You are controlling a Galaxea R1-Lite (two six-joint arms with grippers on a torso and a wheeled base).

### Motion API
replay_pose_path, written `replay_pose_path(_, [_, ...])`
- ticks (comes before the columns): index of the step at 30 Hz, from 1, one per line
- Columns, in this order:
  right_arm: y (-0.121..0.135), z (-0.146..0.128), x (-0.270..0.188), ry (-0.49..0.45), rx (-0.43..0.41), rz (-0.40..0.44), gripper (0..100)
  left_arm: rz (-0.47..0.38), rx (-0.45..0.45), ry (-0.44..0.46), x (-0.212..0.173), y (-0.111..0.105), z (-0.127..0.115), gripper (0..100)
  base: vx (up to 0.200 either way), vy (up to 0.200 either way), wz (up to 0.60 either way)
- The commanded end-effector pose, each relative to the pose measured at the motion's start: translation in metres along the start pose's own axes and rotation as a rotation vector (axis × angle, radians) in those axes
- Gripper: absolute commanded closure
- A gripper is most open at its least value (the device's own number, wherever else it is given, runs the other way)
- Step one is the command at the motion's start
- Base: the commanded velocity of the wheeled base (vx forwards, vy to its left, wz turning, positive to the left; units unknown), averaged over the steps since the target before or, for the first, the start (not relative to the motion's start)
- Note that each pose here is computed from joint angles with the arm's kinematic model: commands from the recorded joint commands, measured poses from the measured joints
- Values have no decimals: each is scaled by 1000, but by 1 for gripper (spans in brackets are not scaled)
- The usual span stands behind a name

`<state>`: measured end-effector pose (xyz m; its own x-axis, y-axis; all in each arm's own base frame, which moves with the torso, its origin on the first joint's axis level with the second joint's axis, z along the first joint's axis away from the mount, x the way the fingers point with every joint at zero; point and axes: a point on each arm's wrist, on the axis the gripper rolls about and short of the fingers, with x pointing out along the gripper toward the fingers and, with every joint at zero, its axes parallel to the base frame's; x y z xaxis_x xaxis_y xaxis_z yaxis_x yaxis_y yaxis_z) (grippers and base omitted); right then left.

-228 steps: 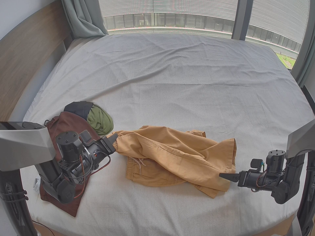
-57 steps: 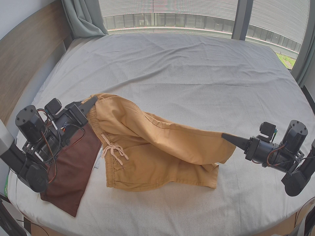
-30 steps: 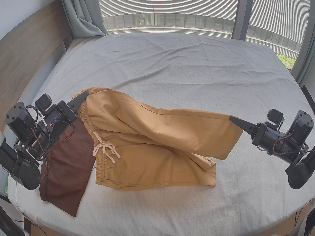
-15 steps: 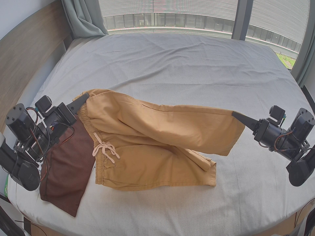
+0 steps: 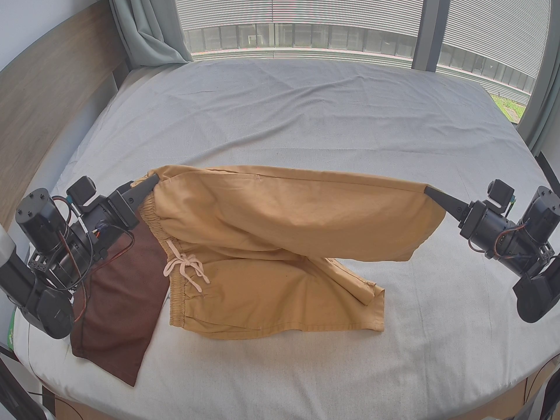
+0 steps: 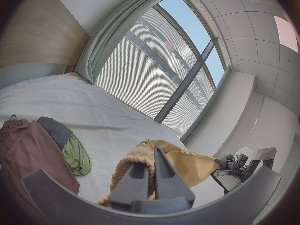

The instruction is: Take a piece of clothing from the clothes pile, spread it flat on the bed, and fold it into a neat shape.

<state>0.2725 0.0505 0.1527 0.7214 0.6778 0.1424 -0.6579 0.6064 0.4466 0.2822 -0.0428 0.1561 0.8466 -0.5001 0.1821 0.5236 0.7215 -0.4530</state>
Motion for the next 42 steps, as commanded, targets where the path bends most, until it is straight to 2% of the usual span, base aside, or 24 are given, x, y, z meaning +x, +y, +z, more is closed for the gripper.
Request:
replay_pose_path(1, [-4, 4, 0, -16, -9, -11, 100, 20, -8, 18, 3, 8, -6, 100, 0, 0, 0])
replay_pose_path(29, [-9, 9, -3, -32, -22, -30, 100, 32, -6, 13, 6, 12, -7, 100, 0, 0, 0])
replay_pose_path(34, [-15, 15, 6, -61, -39, -35, 100, 42, -12, 28, 20, 26, -16, 100, 0, 0, 0])
replay_pose_path(42, [-41, -2, 24, -40, 0, -94, 100, 64, -5, -2, 45, 44, -22, 100, 0, 0, 0])
